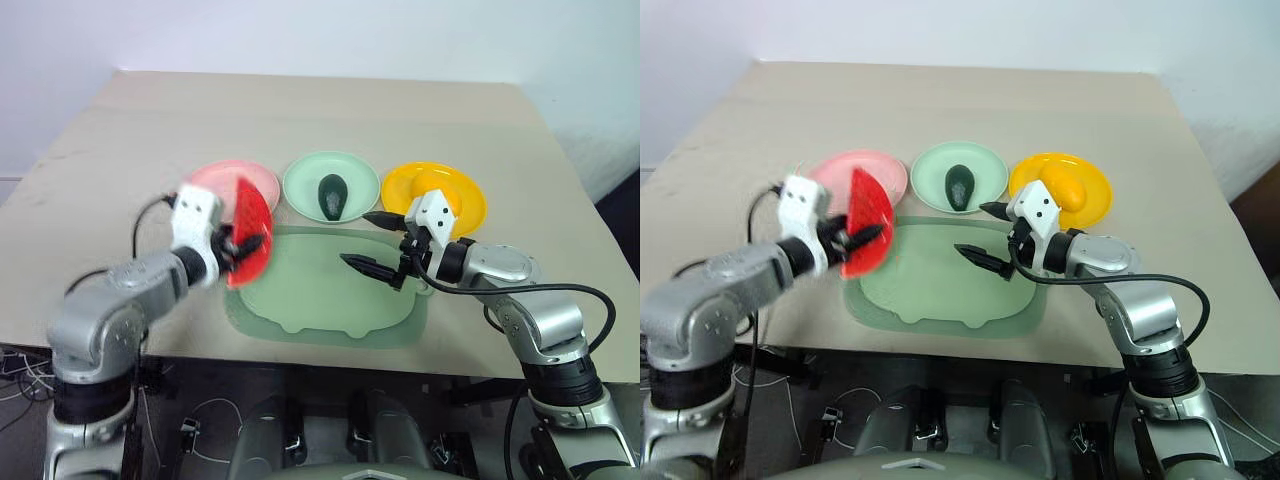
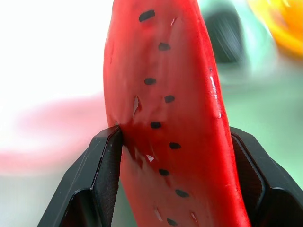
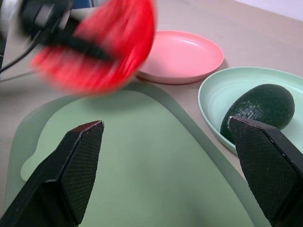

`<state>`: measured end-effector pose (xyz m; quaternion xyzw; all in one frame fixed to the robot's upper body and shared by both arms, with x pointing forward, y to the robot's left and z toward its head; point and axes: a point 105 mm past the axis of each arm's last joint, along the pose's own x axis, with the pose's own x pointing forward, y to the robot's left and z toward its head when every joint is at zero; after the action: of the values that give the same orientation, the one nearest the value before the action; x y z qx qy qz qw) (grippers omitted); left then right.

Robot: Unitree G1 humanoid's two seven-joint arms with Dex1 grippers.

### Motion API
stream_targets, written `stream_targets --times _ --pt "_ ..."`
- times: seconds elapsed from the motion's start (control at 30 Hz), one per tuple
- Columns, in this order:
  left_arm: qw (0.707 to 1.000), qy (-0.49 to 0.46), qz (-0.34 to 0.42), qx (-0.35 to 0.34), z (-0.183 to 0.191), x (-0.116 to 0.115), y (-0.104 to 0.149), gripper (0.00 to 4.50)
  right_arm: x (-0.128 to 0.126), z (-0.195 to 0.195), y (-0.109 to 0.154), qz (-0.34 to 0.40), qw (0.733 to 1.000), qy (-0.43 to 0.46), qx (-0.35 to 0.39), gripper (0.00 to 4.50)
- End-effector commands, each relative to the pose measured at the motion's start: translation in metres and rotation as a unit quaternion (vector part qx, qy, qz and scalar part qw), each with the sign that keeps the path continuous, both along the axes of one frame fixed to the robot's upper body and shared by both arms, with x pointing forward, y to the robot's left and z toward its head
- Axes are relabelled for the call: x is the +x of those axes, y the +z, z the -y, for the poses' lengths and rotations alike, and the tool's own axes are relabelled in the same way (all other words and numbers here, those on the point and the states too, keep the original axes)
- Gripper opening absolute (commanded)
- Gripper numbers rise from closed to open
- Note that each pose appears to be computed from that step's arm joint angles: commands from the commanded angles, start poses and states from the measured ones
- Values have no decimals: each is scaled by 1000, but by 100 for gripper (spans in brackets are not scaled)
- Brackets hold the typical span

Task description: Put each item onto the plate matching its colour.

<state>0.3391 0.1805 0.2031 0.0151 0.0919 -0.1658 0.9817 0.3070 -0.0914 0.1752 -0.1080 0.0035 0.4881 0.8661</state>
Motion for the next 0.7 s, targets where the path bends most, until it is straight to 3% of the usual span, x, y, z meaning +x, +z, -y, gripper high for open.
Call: stream_targets --times 0.03,0.1,0.2,0.53,0.7 --pt "997 60 40 -14 -28 18 25 270 -3 -2 11 21 1000 6 12 450" --pt "996 74 41 -8 -36 33 26 270 -2 -4 10 21 1000 6 13 450" --pt "996 69 46 -16 -22 41 8 270 1 -5 11 25 1000 2 14 450" --pt "989 139 22 -46 -50 89 -17 270 7 -2 14 33 999 -14 14 450" --pt "989 126 1 -71 -46 100 -26 270 6 -1 16 35 999 -17 14 450"
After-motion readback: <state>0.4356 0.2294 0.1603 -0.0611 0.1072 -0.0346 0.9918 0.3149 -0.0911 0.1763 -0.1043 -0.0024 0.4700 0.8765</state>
